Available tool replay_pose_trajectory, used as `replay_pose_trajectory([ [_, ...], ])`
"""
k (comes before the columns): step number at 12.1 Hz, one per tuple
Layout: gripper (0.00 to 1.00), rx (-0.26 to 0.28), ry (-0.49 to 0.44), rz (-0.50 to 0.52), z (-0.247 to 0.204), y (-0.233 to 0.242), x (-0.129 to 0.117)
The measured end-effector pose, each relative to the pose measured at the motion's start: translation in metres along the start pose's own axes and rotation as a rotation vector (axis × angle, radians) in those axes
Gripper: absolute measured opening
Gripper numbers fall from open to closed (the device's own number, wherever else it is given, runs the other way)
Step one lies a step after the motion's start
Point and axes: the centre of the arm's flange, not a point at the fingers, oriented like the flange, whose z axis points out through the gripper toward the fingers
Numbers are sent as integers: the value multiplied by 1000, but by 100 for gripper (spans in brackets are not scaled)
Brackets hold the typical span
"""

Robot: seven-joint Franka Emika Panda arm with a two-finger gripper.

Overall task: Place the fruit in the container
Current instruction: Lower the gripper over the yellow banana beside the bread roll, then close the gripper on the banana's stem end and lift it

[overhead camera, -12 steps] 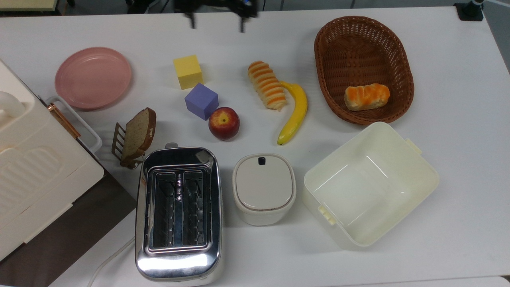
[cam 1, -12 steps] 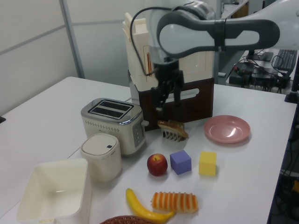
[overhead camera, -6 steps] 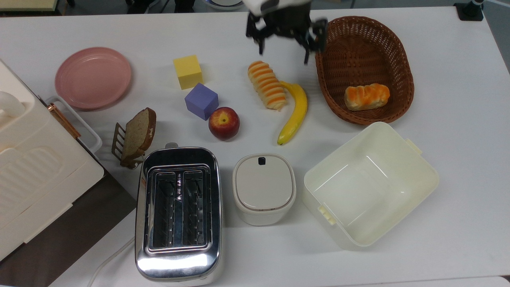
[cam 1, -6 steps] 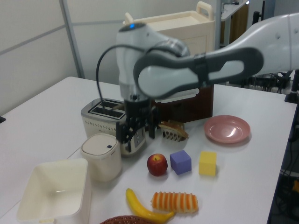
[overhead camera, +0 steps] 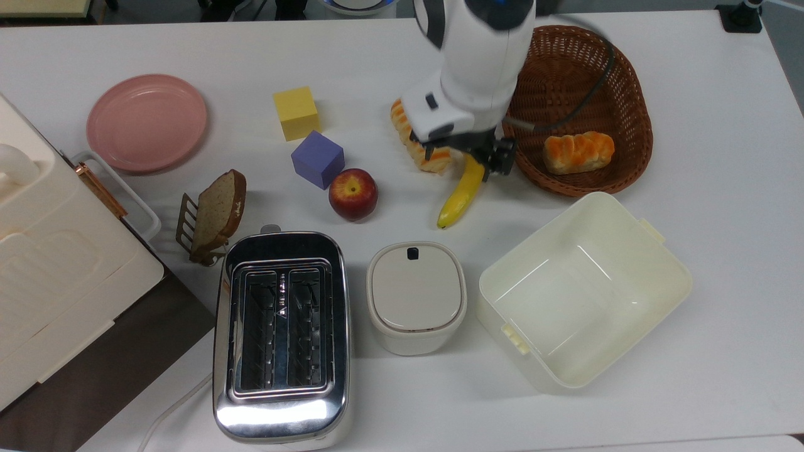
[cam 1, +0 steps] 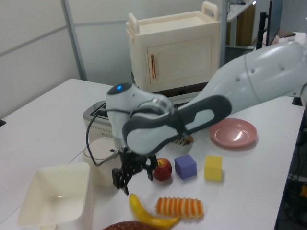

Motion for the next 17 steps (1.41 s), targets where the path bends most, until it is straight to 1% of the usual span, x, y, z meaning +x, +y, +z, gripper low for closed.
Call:
replay_pose_trajectory([
  [3,100,-23,-19,2,49,-7,8],
  [6,100,-17,-8,4,67,-12,11],
  [7,95,-15,-9,4,71,-16,9],
  [8,93,-13,-13,1,75,-21,6],
  [9,85,-13,-16,-2,76,-24,4],
  [11,49,-14,-15,-5,76,-25,3],
  [12,36,-12,-12,-4,75,-26,4],
  [14,35,-2,-1,-2,68,-27,7],
  [17,35,16,23,16,53,-23,19],
])
